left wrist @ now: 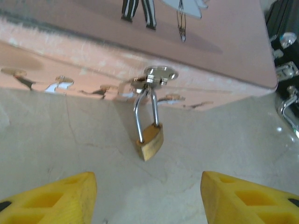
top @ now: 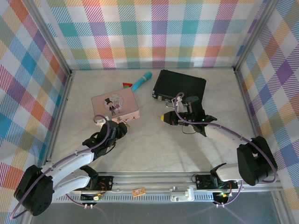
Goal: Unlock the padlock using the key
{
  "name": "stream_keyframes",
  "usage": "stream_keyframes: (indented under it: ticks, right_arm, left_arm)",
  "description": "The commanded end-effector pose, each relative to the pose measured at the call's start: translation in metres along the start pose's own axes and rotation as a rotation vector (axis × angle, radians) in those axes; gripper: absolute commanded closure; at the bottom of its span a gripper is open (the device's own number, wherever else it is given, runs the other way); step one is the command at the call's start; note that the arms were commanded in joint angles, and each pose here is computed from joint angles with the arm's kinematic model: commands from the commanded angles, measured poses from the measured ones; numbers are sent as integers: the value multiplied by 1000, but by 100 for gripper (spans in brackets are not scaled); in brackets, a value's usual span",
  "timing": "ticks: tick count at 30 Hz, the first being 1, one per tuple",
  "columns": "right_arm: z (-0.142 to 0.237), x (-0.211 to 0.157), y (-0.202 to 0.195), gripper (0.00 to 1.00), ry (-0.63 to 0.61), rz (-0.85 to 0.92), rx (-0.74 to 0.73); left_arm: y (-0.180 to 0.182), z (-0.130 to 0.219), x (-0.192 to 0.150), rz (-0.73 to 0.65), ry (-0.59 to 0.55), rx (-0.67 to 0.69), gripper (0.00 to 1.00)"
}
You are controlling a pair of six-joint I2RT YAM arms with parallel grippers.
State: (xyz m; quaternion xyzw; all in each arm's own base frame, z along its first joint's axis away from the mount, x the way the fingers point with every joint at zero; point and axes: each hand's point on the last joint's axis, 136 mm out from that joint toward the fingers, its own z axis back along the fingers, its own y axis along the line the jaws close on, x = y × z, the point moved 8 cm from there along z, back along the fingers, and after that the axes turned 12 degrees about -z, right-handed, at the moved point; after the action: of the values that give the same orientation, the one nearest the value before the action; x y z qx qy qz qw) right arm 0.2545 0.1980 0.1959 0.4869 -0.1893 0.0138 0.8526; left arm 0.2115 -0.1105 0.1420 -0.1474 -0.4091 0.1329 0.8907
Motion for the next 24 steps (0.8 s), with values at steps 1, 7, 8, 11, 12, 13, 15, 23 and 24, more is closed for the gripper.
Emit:
stream_keyframes:
  ticks: [1, 7, 8, 11, 12, 13, 15, 23, 24]
  right_arm:
    - [4, -2, 4, 100, -28, 33, 23]
    - [10, -6, 3, 100, -49, 38, 16]
    - [11, -7, 3, 100, -52, 40, 15]
    - [15, -8, 4, 100, -65, 52, 11]
    - [16, -9, 4, 100, -68, 53, 9]
    - [16, -9, 4, 100, -72, 55, 8]
    - [17, -10, 3, 100, -76, 56, 6]
    - [16, -11, 0, 100, -84, 58, 0]
    - [15, -10, 0, 100, -86, 60, 5]
  left_arm:
    - [-10, -11, 9, -24, -99, 4, 42]
    - [-32, -37, 0, -104, -82, 75, 54]
    - [-34, -40, -2, -113, -84, 93, 54]
    - [-35, -48, -7, -104, -92, 145, 51]
    - [-34, -51, -9, -102, -88, 163, 49]
    - [-33, -53, -11, -101, -82, 182, 48]
    - [-31, -58, -14, -94, -66, 222, 46]
    - [-18, -61, -24, -84, -44, 294, 36]
    - [-20, -63, -24, -93, -43, 287, 36]
